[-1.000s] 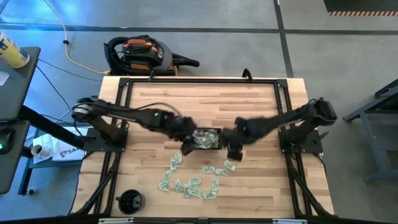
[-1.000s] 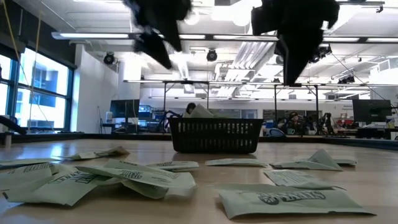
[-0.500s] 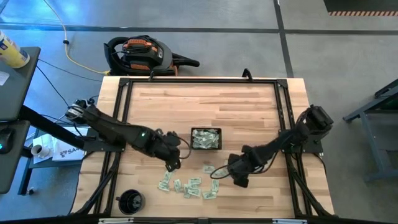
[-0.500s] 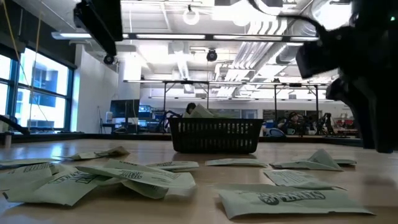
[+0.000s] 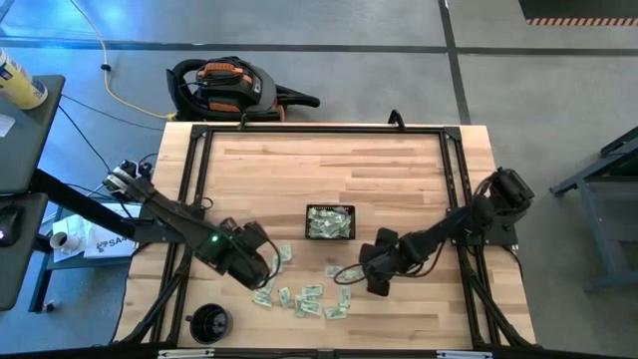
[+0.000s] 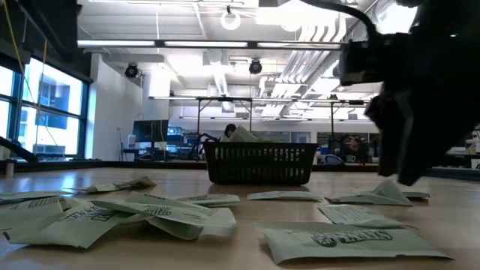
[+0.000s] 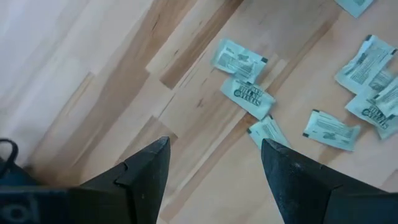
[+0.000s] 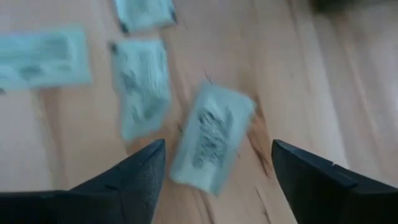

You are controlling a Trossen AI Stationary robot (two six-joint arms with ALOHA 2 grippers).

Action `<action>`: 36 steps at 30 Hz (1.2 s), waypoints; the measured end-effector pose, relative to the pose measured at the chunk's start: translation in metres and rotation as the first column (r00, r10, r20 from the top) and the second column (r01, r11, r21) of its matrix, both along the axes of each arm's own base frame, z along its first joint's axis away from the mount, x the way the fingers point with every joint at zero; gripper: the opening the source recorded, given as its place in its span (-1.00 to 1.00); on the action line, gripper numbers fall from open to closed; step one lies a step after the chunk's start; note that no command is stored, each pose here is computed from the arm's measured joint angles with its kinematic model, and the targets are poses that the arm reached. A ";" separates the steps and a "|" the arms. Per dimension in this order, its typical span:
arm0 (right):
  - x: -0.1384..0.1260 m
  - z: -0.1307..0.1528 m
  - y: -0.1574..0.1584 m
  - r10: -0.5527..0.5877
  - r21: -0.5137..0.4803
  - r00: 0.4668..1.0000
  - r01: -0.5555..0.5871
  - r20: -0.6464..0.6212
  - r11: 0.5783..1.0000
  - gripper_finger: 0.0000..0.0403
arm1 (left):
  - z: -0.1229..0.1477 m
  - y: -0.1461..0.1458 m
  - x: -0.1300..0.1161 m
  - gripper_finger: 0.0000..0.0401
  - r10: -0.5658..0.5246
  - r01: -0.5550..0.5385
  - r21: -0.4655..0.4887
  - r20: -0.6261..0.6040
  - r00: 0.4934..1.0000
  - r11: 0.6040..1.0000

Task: Pick and place Stevia / Truvia into bins
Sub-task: Put the green stevia packet into the black basket

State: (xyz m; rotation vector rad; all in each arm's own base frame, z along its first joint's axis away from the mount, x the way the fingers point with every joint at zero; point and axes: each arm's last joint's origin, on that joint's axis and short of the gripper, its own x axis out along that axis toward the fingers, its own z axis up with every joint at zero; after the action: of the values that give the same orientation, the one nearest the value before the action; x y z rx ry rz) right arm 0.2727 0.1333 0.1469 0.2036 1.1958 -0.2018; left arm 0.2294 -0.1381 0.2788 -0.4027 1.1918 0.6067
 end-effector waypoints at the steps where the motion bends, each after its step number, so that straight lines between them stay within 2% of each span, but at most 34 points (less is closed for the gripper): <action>1: 0.003 -0.001 -0.002 0.009 0.019 1.000 -0.009 0.016 1.000 0.41 | -0.002 -0.001 -0.001 0.42 0.013 -0.013 0.000 0.001 1.000 1.000; 4: 0.005 -0.010 -0.011 0.014 0.077 1.000 -0.013 -0.008 0.997 0.40 | -0.010 -0.003 -0.006 0.42 0.060 -0.060 -0.002 -0.011 0.998 0.998; 7: 0.003 -0.018 -0.016 0.007 0.074 0.999 -0.003 -0.052 0.997 0.33 | -0.017 -0.003 -0.011 0.42 0.098 -0.099 -0.024 -0.024 0.995 0.995; 10: 0.003 -0.022 -0.019 -0.002 0.041 0.998 0.005 -0.064 0.999 0.18 | -0.025 -0.004 -0.015 0.41 0.118 -0.120 -0.032 -0.058 0.991 0.992; 13: 0.005 -0.023 -0.025 -0.017 0.025 0.998 0.019 -0.067 1.000 -0.10 | -0.027 -0.004 -0.017 0.41 0.131 -0.134 -0.038 -0.058 0.990 0.990; 19: 0.005 -0.021 -0.037 -0.052 0.028 0.994 0.055 -0.099 0.998 -0.86 | -0.030 -0.001 -0.021 0.41 0.141 -0.143 -0.047 -0.048 0.989 0.989; 20: 0.005 -0.019 -0.039 -0.049 0.033 0.994 0.053 -0.100 0.998 -0.93 | -0.030 0.000 -0.022 0.41 0.142 -0.144 -0.049 -0.046 0.989 0.988; 24: -0.005 0.003 -0.043 -0.072 0.011 0.989 0.074 -0.131 0.997 -0.91 | -0.027 0.000 -0.035 0.41 0.154 -0.154 -0.065 -0.016 0.988 0.986; 27: 0.001 0.047 -0.044 -0.090 0.000 0.996 0.090 0.021 0.996 -0.97 | -0.027 -0.003 -0.048 0.41 0.193 -0.189 -0.084 0.042 0.980 0.978; 30: 0.007 0.078 -0.057 -0.119 -0.025 0.984 0.124 0.135 0.992 -0.94 | -0.032 -0.008 -0.057 0.41 0.260 -0.231 -0.167 0.183 0.948 0.958; 33: 0.027 0.089 -0.083 -0.145 -0.001 0.968 0.149 0.205 0.989 -0.93 | -0.046 -0.015 -0.060 0.41 0.308 -0.225 -0.280 0.302 0.902 0.933; 36: 0.045 0.079 -0.109 -0.174 0.055 0.959 0.166 0.223 0.985 -0.90 | -0.067 -0.019 -0.057 0.41 0.330 -0.201 -0.361 0.343 0.880 0.911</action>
State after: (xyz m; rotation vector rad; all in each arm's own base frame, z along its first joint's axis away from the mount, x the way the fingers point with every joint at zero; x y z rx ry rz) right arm 0.3182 0.0239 0.2262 0.3527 0.9548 -0.2991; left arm 0.1727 -0.1571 0.2115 -0.9355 0.8411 0.5376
